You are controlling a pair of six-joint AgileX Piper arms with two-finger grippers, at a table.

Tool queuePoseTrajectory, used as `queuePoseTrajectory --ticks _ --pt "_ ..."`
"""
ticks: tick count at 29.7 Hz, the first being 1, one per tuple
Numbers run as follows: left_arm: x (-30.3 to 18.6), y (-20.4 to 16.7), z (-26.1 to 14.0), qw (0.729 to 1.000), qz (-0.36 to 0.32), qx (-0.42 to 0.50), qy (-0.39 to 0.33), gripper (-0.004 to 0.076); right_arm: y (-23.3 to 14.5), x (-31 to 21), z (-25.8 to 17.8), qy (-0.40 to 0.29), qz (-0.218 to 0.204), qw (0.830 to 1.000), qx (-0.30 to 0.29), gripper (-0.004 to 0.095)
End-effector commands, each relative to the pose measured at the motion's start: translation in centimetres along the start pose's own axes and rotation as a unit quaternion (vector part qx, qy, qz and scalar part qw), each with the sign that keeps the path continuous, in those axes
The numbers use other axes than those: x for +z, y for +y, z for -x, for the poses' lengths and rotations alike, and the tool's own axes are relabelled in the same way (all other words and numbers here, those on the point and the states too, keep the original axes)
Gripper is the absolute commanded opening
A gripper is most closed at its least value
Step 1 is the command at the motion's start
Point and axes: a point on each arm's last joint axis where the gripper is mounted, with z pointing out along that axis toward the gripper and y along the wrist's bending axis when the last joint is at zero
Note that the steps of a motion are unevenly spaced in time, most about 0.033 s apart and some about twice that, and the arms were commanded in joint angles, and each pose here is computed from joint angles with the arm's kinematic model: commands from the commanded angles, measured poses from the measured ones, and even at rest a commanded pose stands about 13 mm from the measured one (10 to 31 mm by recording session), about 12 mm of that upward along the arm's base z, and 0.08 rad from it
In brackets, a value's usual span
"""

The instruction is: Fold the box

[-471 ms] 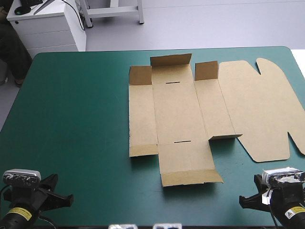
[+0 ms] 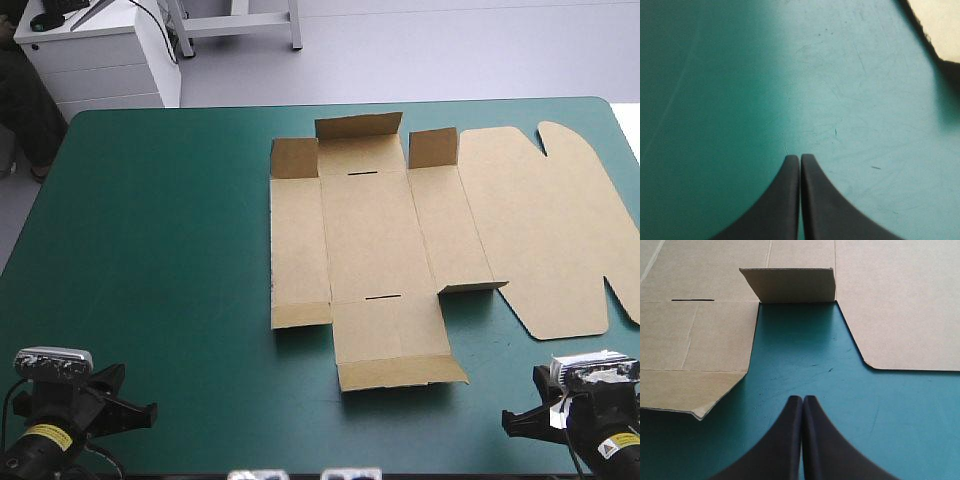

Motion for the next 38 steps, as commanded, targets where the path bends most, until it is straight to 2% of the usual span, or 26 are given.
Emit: queuePoseTrajectory --ticks 1,9,17,25,29,34,38 --pt "0.5 -0.2 2.0 1.0 -0.01 -0.01 -0.018 -0.0008 0.0 -0.5 1.2 -0.036 -0.001 0.999 0.001 -0.0019" --pt "2.6 -1.2 7.1 0.996 -0.059 -0.064 -0.019 -0.0008 0.0 -0.5 1.2 -0.036 -0.001 0.999 0.001 -0.002" --pt "7.1 -1.7 12.7 0.994 -0.067 -0.082 0.032 -0.0008 0.0 -0.5 1.1 -0.032 0.0 0.999 0.001 -0.0019" --pt "12.9 -3.0 16.2 0.982 -0.129 -0.11 0.08 -0.0008 0.1 -0.5 1.0 -0.027 0.002 1.0 0.001 -0.0019" --pt "15.5 -2.9 17.2 0.967 -0.174 -0.161 0.097 -0.0007 0.1 -0.5 0.8 -0.012 0.006 1.0 0.0 -0.0019" --pt "18.8 -1.6 16.8 0.928 -0.251 -0.245 0.128 -0.0008 -0.1 -0.5 0.1 0.024 -0.006 1.0 -0.014 -0.0019" --pt "20.5 -1.1 16.1 0.906 -0.292 -0.265 0.152 -0.0008 -0.2 -0.5 0.1 0.025 -0.011 0.999 -0.017 -0.0019"
